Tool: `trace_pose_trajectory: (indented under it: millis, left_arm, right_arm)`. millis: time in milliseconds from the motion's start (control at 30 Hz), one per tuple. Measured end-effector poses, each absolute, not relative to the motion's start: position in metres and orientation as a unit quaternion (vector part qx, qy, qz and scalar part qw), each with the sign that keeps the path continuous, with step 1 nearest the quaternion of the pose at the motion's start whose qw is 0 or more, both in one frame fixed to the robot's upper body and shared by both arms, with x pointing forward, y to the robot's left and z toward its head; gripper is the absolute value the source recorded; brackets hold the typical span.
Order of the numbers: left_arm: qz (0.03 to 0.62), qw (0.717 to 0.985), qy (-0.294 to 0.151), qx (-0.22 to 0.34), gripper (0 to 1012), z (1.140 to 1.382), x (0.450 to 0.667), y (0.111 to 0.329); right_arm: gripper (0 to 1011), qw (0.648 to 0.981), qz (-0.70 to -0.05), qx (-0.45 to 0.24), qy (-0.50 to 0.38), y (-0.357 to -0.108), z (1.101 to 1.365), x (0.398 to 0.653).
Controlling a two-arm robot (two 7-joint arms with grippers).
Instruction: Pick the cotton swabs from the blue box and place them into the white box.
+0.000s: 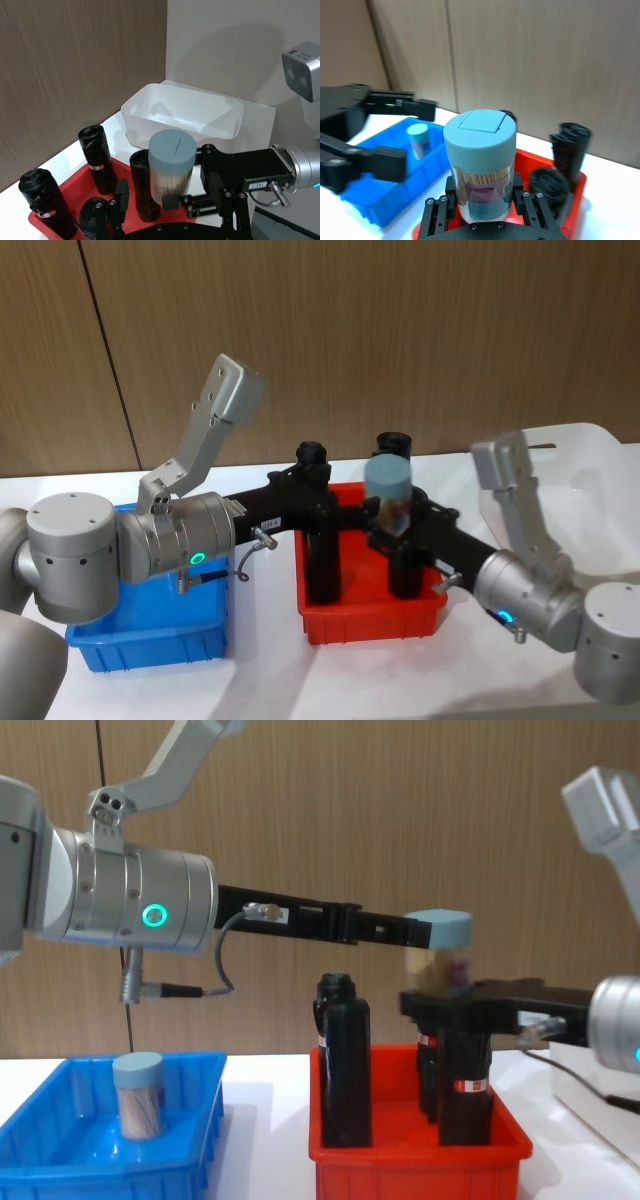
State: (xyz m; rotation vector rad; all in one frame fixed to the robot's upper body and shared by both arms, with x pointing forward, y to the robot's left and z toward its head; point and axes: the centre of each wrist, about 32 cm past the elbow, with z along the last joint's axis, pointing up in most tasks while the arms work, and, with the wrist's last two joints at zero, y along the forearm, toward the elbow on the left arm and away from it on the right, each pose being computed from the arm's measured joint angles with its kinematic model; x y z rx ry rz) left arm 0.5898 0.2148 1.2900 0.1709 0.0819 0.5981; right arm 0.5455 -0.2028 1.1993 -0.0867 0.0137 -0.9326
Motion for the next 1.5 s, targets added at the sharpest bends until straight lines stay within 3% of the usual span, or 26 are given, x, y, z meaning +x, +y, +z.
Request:
trace_pose_trajectory:
  millis: [567, 1067, 1500]
  left_arm:
    - [0.294, 0.951, 0.040, 0.084, 1004, 1.290, 0.590, 0.215]
    - [0.294, 0.951, 0.040, 0.084, 1004, 1.290, 0.590, 0.215]
    - [0.294, 0.951, 0.040, 0.084, 1004, 1.290, 0.590, 0.215]
  right_arm:
    - [629, 0.837, -0.545, -0.051, 0.002, -0.257, 1.197, 0.546]
    - [630, 0.764, -0.643, -0.063, -0.002, -0.315, 1.197, 0.549]
    - [630, 0.728, -0.680, -0.088, 0.021, -0.341, 1.198, 0.559]
